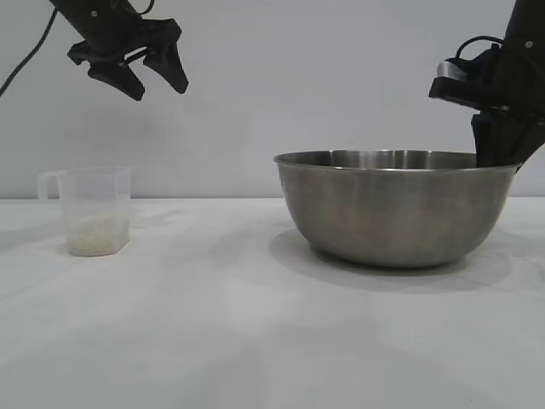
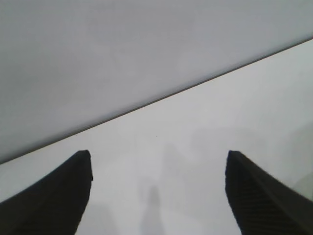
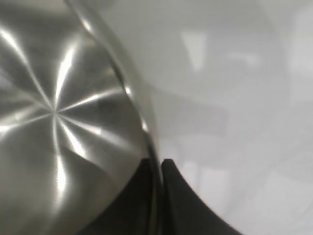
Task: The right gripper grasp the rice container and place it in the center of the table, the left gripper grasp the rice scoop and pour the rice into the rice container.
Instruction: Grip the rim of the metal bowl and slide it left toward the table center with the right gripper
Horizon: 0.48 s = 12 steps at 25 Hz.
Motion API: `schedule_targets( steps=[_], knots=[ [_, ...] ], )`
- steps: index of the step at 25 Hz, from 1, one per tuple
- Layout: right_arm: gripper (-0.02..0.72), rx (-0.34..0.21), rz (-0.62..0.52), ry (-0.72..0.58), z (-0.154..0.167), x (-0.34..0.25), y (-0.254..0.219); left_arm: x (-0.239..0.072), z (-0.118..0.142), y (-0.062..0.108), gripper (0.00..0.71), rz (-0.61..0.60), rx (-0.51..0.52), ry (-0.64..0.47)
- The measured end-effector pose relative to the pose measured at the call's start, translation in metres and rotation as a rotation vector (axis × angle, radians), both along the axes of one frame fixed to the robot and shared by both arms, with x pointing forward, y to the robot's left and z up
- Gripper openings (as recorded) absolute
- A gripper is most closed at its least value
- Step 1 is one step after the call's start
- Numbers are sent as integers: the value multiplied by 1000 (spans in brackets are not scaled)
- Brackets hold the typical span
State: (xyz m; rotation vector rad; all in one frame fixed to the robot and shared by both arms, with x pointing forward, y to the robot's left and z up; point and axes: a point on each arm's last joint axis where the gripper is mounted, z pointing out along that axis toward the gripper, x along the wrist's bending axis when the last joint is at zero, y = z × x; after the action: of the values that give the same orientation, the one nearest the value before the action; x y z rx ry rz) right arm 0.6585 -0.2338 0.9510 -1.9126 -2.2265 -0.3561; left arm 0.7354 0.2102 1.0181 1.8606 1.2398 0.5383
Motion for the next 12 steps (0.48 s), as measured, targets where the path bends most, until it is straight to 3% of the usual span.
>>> schedule_targets(
  steps=[12],
  knots=[
    [0, 59, 36, -31, 2, -2, 36, 0, 0, 0, 482, -1, 0, 2]
  ],
)
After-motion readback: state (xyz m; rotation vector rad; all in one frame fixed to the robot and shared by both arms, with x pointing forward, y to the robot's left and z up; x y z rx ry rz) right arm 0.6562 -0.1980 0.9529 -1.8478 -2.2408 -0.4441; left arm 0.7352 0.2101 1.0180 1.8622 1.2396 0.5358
